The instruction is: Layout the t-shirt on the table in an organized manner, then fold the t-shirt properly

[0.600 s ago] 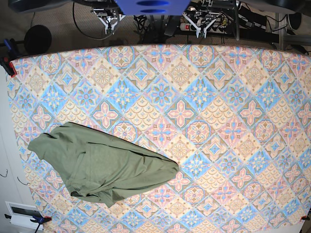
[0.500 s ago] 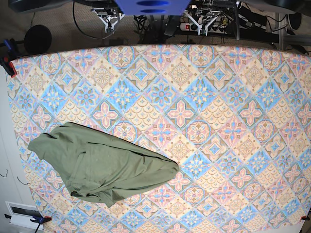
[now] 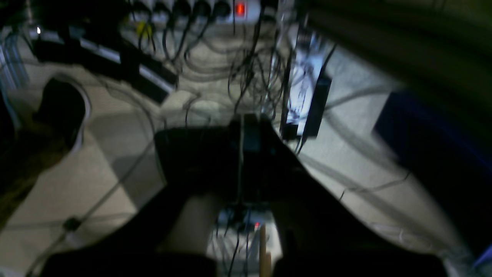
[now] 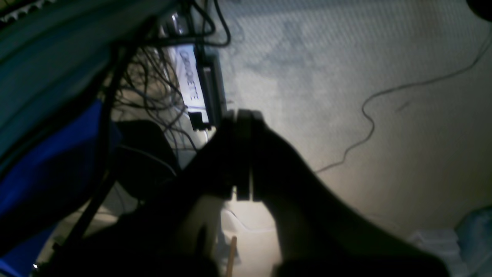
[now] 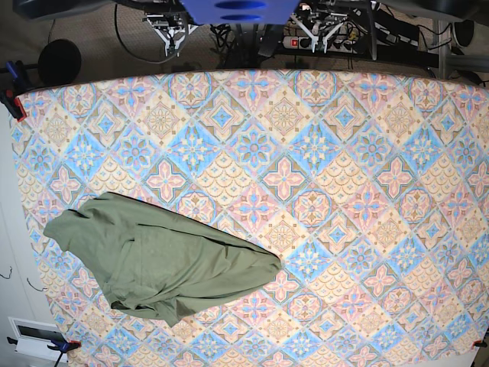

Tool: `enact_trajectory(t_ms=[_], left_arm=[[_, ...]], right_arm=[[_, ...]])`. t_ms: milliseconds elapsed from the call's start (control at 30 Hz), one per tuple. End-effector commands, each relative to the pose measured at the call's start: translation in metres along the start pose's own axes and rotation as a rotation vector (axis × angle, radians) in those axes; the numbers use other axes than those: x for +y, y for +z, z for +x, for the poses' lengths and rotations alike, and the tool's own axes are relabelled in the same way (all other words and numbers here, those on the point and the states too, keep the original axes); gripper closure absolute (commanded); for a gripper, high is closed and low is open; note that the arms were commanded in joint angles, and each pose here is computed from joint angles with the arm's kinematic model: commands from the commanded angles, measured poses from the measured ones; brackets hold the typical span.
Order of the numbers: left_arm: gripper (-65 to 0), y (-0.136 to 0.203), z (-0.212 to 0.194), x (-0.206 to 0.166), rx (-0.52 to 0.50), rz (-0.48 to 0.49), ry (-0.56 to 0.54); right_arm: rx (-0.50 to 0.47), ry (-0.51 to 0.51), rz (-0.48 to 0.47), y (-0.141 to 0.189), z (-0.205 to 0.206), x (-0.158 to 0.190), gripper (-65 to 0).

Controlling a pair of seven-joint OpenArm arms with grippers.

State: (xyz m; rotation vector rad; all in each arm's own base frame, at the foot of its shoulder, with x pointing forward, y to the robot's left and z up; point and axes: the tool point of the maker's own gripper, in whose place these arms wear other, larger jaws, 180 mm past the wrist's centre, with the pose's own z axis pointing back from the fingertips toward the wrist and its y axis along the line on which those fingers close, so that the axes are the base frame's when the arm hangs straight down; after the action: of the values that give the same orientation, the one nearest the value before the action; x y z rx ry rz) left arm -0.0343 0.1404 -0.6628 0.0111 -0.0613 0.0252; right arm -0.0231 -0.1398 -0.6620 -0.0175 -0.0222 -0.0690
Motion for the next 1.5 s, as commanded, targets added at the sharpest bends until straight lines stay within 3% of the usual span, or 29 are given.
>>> enact_trajectory(t_ms=[0,133,233,367,467,667,1033,1100,1300,1467], left_arm=[[-0.1,0.002,-0.01,0.006,-0.002,0.007,-0.012],[-0.1,0.012,-0.021,0.031,-0.05,0.042,-0.034],[-0.1,0.023,-0.027,0.051,-0.085,0.068,-0.058],[-0.1,0.037,-0.036,0.066,-0.116,0.086,-0.085],[-0.1,0.048,-0.037,0.076,-0.147,0.097,-0.108],[-0.1,0.084,-0.034,0.074,-0.241,0.083,-0.153],[-0.1,0.186,0.022,0.054,-0.519,0.022,-0.245],[-0.1,0.207,0.038,0.048,-0.576,0.006,-0.27],[-0.1,0.267,0.093,0.024,-0.763,-0.038,-0.3],[-0.1,0.301,0.133,0.015,-0.847,-0.033,-0.307]], right_arm=[[0.046,0.001,-0.008,0.003,-0.028,-0.004,0.0],[0.022,0.006,-0.021,0.01,-0.042,-0.013,0.0],[-0.01,0.027,-0.069,0.018,-0.044,-0.045,0.0],[-0.047,0.044,-0.089,0.034,-0.056,-0.058,0.0],[-0.093,-0.004,-0.138,0.051,-0.06,-0.08,0.0],[-0.219,-0.068,-0.266,0.097,-0.049,-0.135,0.0],[-0.474,-0.015,-0.407,0.198,0.006,-0.182,0.0],[-0.505,-0.06,-0.4,0.214,0.017,-0.183,0.0],[-0.641,-0.384,-0.344,0.28,0.055,-0.211,0.0],[-0.685,-0.52,-0.313,0.316,0.069,-0.233,0.0]])
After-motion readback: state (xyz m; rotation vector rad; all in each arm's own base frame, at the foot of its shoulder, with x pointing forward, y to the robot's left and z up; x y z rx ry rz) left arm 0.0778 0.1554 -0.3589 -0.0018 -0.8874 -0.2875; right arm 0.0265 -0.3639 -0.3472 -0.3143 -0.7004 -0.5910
